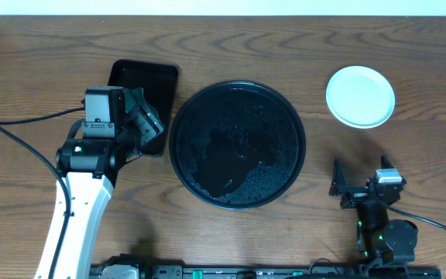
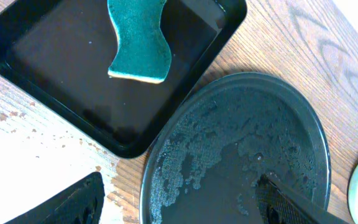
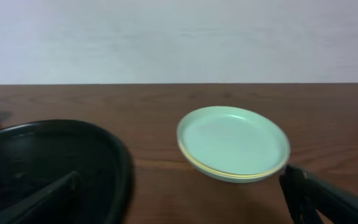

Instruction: Clean dirty plates on tray and stack at the side

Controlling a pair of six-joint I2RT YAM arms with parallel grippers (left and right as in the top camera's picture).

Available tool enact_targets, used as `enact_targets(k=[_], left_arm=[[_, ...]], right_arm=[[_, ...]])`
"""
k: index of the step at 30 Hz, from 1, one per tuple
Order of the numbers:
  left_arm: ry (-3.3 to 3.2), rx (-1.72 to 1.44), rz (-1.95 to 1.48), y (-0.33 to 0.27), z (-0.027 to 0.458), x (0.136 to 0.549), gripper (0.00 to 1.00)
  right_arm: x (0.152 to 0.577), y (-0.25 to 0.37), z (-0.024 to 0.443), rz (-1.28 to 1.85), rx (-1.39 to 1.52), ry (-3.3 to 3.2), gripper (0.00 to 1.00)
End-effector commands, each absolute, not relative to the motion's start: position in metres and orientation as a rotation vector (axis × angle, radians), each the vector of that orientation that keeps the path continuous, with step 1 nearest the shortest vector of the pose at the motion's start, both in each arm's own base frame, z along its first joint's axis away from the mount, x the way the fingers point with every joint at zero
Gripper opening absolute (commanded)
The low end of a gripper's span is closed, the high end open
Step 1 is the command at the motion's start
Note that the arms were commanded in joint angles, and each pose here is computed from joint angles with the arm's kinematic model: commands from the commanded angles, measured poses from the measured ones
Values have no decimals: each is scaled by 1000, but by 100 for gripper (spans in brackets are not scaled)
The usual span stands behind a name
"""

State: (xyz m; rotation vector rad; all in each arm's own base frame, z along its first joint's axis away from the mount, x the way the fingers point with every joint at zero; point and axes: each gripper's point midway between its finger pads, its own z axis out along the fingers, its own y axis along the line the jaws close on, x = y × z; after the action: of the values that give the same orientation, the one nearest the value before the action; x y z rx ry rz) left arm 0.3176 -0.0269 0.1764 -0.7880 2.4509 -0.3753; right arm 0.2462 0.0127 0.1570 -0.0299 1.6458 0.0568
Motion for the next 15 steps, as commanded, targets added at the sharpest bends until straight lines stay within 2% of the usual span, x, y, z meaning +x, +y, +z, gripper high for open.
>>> enact_targets(k=[1, 15], left_arm=[[2457, -779, -367, -26, 175, 317, 79], [2457, -779, -367, -26, 176, 317, 79]], right_arm=[[246, -2, 156, -31, -8, 1647, 99], [246, -3, 157, -24, -12, 1645, 99]])
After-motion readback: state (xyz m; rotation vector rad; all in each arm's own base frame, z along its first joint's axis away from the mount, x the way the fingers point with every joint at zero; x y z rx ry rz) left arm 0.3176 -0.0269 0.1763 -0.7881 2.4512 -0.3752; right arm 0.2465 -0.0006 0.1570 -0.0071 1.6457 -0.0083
